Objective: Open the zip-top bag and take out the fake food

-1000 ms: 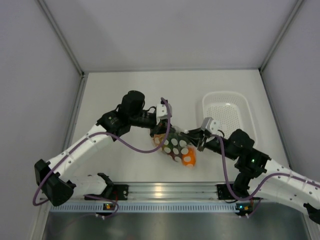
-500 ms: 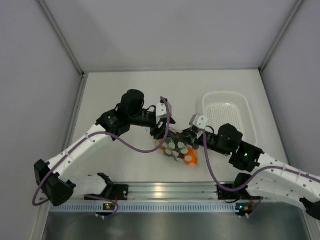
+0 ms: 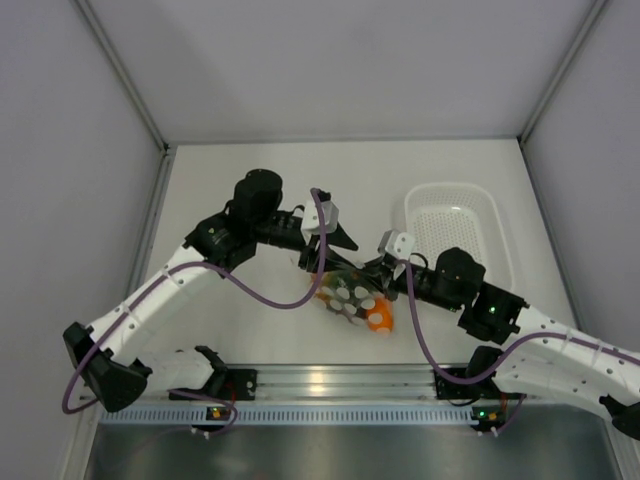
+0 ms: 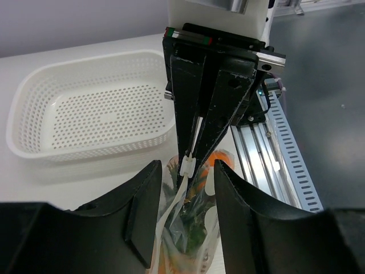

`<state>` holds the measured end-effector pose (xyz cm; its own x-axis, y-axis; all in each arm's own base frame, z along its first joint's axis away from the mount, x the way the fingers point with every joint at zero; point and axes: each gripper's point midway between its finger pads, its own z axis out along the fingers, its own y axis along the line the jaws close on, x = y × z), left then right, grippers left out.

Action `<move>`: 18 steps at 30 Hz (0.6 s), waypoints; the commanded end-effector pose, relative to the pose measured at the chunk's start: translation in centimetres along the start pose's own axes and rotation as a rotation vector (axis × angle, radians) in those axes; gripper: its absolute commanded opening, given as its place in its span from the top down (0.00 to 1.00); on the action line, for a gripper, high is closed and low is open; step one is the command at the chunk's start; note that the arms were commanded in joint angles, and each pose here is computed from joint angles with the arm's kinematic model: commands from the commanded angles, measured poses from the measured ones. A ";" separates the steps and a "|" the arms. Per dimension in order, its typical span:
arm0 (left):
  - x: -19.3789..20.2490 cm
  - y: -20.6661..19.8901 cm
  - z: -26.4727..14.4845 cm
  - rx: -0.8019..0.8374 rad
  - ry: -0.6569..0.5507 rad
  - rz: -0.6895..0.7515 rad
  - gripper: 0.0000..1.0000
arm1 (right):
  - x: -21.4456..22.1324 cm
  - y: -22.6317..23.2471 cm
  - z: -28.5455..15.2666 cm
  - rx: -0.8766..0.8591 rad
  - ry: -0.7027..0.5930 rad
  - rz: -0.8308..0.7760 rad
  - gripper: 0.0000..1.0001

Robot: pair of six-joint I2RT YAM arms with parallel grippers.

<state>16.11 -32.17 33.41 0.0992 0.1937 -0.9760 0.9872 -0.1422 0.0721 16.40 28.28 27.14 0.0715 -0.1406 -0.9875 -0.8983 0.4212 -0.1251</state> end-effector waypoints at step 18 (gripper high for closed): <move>0.6 -0.3 1.4 0.110 -0.025 0.010 0.73 | -1.9 -0.1 -0.1 -0.017 -0.043 -0.013 1.00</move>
<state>16.08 -33.10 31.59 0.0495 0.2150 -0.9753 0.9791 -0.2035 0.0049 16.10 28.42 26.99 0.0693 -0.1434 -0.9872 -0.9066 0.4039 -0.1223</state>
